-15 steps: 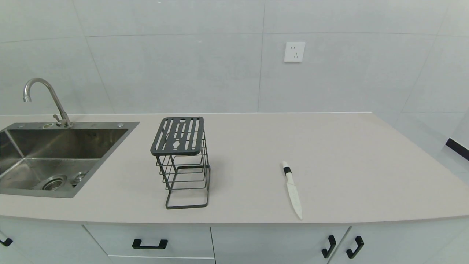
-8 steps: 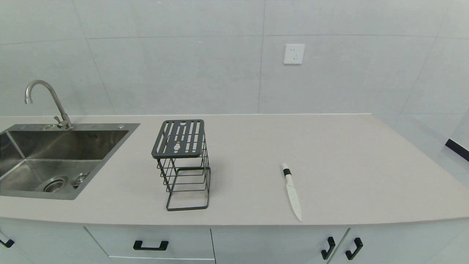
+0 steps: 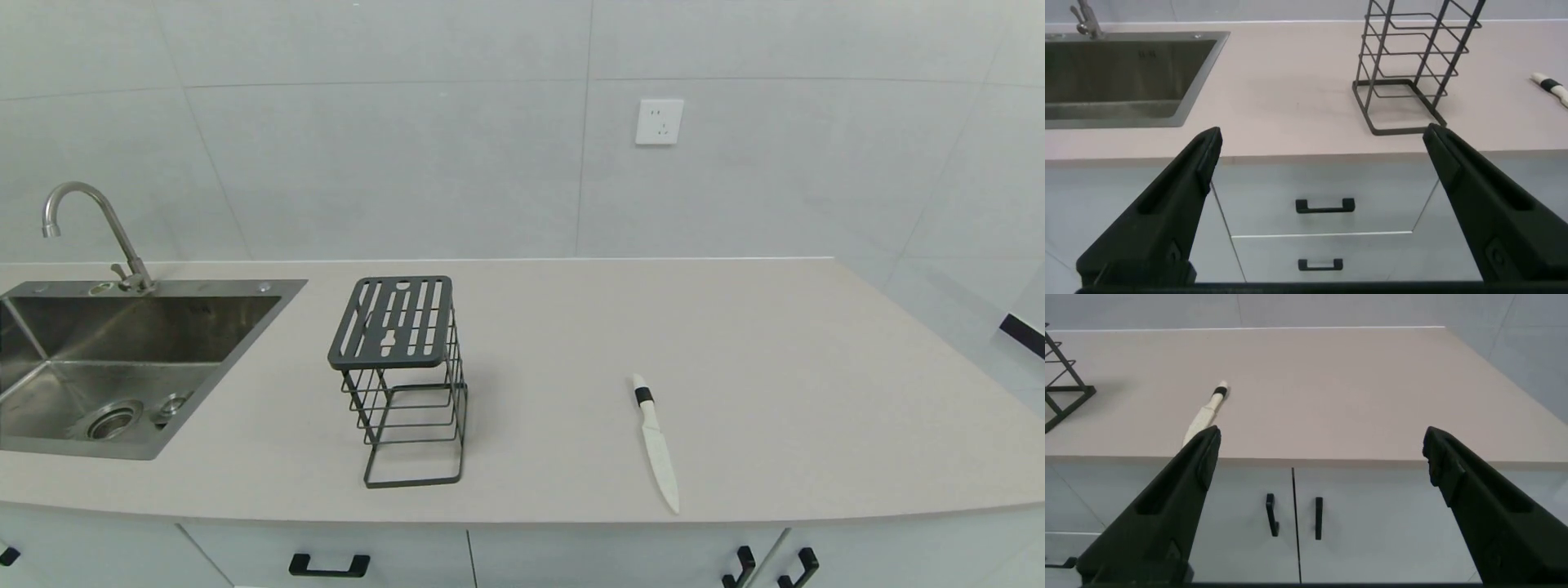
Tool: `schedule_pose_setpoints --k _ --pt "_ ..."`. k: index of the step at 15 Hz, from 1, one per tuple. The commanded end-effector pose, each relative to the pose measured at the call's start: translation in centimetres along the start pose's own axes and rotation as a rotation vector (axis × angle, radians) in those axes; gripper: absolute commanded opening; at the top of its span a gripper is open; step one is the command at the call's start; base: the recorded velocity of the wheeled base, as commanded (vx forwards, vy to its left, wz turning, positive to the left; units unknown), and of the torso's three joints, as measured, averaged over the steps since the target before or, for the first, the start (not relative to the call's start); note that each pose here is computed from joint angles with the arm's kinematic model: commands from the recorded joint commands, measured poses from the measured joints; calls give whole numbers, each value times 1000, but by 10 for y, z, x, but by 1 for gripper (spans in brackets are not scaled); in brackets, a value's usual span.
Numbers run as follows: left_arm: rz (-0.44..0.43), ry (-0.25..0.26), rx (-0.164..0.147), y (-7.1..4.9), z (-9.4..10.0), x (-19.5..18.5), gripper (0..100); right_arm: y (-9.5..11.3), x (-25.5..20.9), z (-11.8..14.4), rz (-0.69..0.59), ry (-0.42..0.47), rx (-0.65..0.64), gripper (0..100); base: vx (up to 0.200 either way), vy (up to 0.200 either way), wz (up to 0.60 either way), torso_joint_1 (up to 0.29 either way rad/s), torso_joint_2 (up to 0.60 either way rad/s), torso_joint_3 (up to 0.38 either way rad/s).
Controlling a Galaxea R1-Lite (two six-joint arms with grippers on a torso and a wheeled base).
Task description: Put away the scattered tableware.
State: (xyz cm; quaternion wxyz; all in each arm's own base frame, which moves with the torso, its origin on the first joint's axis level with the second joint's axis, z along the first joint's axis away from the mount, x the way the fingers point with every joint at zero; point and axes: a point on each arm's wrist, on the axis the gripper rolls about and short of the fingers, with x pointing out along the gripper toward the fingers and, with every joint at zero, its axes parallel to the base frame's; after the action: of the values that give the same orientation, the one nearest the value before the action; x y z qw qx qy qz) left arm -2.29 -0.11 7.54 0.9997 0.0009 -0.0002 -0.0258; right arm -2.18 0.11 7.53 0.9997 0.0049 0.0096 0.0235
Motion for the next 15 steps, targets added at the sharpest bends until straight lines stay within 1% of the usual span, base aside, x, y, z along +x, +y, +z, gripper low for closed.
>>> schedule_pose_setpoints --k 1,10,12,15 --pt "0 2 0 0 0 0 100 0 0 0 1 -1 0 100 0 0 0 300 -12 281" --pt "0 0 0 0 0 0 100 0 0 0 1 1 0 100 0 0 0 337 -76 256" --pt "0 2 0 0 0 0 100 0 0 0 1 1 0 100 0 0 0 173 -56 102" --pt "0 0 0 0 0 0 100 0 0 0 1 1 -3 100 0 0 0 45 -41 5"
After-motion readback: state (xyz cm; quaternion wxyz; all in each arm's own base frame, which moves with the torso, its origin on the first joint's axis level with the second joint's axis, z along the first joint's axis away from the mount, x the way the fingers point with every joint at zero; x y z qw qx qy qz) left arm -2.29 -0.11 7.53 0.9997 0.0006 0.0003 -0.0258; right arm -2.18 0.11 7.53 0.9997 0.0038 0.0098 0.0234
